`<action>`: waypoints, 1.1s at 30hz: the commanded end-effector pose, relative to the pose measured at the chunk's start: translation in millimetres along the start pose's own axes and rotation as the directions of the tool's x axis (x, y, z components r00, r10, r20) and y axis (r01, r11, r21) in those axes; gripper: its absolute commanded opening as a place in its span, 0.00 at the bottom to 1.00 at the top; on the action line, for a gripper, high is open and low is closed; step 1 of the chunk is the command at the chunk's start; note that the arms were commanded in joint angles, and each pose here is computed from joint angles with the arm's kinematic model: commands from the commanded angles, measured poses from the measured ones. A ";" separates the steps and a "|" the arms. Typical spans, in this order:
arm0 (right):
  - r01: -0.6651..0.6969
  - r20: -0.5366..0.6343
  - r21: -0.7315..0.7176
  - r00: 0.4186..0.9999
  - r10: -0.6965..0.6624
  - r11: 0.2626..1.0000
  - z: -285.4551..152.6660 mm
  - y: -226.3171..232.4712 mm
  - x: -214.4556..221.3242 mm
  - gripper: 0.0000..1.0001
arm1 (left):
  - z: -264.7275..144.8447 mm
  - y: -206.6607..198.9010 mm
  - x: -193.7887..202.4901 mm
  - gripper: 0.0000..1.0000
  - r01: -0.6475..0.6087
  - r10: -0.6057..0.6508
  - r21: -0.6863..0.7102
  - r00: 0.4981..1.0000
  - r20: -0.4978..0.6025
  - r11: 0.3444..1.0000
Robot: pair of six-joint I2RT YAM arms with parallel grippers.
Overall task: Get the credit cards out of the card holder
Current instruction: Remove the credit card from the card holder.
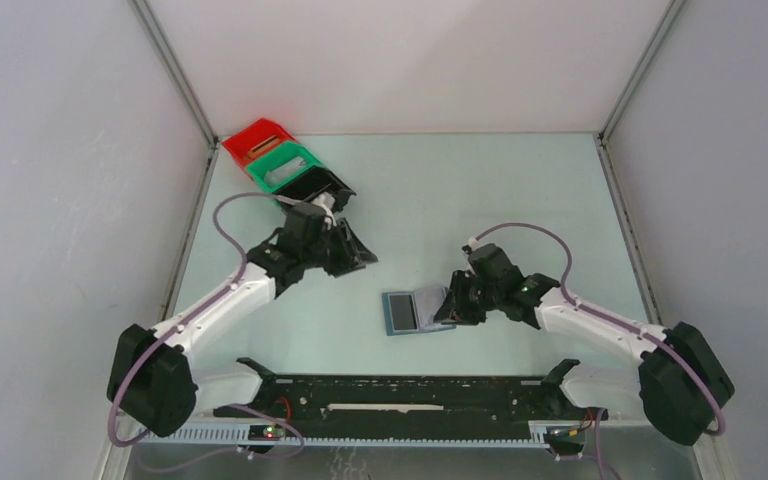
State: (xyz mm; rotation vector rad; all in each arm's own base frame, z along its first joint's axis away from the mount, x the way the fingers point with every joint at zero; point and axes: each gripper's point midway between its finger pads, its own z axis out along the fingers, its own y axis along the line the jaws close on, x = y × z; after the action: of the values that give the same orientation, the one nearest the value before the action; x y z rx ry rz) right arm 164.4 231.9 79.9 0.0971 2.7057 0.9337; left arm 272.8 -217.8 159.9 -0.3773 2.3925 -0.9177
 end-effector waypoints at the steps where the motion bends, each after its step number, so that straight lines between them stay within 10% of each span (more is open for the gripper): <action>1: 0.016 0.102 -0.129 0.995 -0.002 0.992 16.4 43.5 -20.9 0.32 | 3.3 -18.1 49.6 0.43 -0.112 0.138 0.176 0.980 -0.144 0.978; 22: -0.062 0.086 -0.053 0.994 0.066 0.997 74.2 26.9 -38.6 0.26 | 75.2 32.4 119.1 0.38 -0.073 0.114 0.130 0.931 -0.347 0.989; 33: -0.102 0.080 0.041 0.992 0.099 0.994 87.0 1.9 -35.2 0.24 | 58.7 15.2 98.7 0.37 -0.134 0.167 0.138 0.951 -0.262 0.981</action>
State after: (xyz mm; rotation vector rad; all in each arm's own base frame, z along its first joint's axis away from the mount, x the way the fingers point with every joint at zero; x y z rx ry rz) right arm 210.6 284.6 27.2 0.2345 2.6918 0.9465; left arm 212.8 -276.6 42.6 -0.0919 2.6704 -1.0858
